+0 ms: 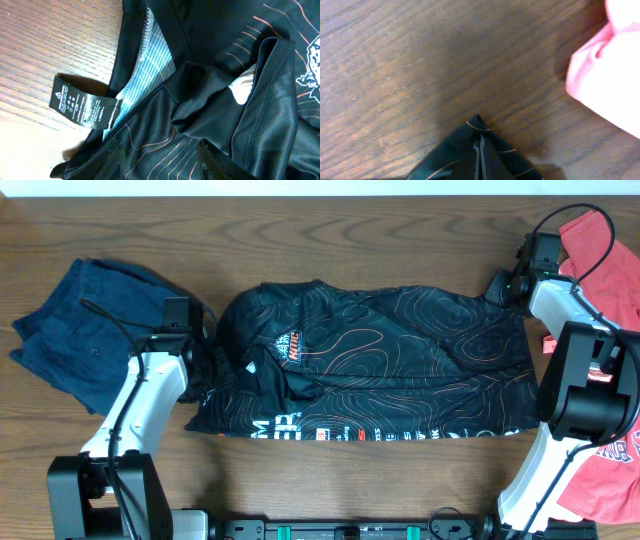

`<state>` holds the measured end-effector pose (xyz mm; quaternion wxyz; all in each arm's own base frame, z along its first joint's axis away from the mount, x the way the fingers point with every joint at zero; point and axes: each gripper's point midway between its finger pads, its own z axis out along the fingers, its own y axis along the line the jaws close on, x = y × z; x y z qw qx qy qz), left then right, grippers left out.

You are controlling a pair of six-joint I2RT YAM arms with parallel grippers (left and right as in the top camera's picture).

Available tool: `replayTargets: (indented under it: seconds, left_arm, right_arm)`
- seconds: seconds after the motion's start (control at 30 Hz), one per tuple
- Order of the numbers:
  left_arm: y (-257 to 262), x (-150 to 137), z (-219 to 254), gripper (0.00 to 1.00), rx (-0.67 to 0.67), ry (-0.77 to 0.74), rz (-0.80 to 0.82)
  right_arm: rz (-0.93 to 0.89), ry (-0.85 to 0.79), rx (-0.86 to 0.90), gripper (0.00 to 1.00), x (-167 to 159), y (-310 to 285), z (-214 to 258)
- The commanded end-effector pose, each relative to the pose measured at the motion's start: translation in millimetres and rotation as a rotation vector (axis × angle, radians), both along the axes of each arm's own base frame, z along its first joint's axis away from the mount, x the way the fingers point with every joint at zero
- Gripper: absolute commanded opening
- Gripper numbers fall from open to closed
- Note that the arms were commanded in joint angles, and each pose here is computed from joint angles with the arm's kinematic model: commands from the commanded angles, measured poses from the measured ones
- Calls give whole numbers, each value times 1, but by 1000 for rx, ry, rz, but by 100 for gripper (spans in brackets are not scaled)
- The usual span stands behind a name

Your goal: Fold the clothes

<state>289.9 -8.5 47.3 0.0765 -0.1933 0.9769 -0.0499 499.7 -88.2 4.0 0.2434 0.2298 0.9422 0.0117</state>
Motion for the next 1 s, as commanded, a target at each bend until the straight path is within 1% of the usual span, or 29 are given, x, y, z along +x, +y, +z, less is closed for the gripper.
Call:
replayTargets:
  seconds: [0.0, 0.2, 0.27, 0.3, 0.5, 0.6, 0.97]
  left_arm:
    - [1, 2, 2, 48, 1, -12, 6]
    - [1, 4, 3, 48, 1, -22, 6]
    - [1, 5, 3, 48, 1, -24, 7]
    - [1, 5, 3, 48, 1, -25, 7]
    - [1, 5, 3, 48, 1, -24, 7]
    - [1, 4, 3, 48, 1, -23, 7]
    - [1, 4, 3, 48, 1, -23, 6]
  right_arm:
    - [-36, 7, -30, 1, -1, -8, 0]
    - [-54, -73, -40, 1, 8, -14, 35]
    - [-44, -100, -35, 28, 12, -11, 42]
    - [-38, -101, -32, 34, 13, -9, 42]
    - [-9, -66, -41, 53, 12, 7, 27]
    - [-12, -36, -72, 56, 10, 8, 15]
    - [-23, 43, -110, 55, -1, 8, -13]
